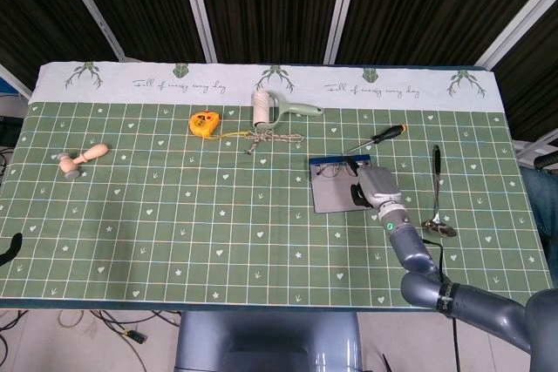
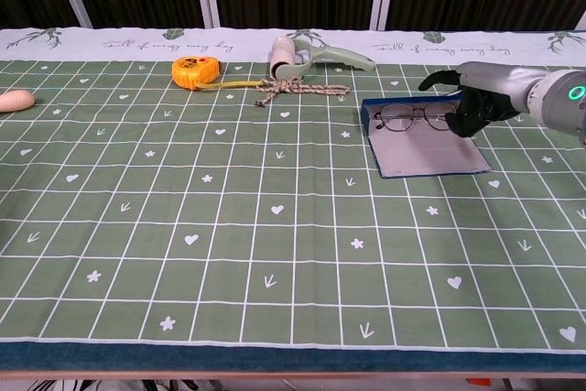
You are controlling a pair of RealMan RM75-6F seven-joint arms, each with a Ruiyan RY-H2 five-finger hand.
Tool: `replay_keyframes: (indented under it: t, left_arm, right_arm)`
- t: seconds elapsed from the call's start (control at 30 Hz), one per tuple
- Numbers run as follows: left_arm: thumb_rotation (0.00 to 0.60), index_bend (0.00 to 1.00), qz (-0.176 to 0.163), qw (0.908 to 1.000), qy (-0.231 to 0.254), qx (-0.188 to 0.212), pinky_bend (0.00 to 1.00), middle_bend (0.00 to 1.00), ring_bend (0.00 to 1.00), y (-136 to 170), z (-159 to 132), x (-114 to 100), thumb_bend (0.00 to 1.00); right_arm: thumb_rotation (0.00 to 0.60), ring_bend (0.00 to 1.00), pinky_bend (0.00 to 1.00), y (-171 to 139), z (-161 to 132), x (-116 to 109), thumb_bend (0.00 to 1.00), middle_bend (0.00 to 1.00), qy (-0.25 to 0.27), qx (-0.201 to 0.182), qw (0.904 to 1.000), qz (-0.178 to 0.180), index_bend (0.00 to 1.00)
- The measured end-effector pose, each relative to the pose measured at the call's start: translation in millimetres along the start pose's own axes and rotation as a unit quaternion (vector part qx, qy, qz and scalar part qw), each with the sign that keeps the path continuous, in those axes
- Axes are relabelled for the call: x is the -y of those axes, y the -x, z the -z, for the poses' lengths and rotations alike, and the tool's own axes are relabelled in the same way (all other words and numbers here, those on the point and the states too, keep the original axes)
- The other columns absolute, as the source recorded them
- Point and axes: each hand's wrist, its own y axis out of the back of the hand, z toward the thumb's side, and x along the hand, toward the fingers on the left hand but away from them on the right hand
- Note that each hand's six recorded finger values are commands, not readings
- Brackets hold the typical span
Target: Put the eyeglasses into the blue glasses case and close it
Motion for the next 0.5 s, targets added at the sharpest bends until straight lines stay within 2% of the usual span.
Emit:
replay_keyframes:
  t: [0.03, 0.13, 0.3, 0.5]
  left_arm:
    - [0.6, 0.21, 0.0, 1.0, -0.001, 0.0, 0.0, 0.0, 0.0, 0.0, 0.0, 0.1, 0.29]
    - [0.6, 0.21, 0.001, 1.0, -0.002, 0.0, 0.0, 0.0, 0.0, 0.1, -0.2, 0.7, 0.29]
    - [0.6, 0.22, 0.0, 1.0, -0.002, 0.0, 0.0, 0.0, 0.0, 0.7, -0.7, 0.7, 0.29]
    - [0.6, 0.22, 0.0, 1.0, -0.003, 0.0, 0.0, 0.0, 0.0, 0.8, -0.4, 0.7, 0.29]
  right_arm:
    - [0.6, 0.66, 0.69, -2.7, 1.4, 0.2, 0.39, 0.53, -0.002, -0.002, 1.0, -0.001, 0.13]
    - [0.6, 0.48, 0.46, -7.5, 2.5, 2.9, 0.28, 0.36, -0.008, -0.009, 0.9999, -0.004, 0.16]
    - [0.6, 0.44, 0.41, -13.2, 3.8, 6.1, 0.22, 0.33, -0.046, -0.027, 0.9985, 0.011, 0.24]
    - [0.6, 0.41, 0.39, -18.9, 6.2, 12.0, 0.2, 0.31, -0.096, -0.051, 0.9911, 0.077, 0.26]
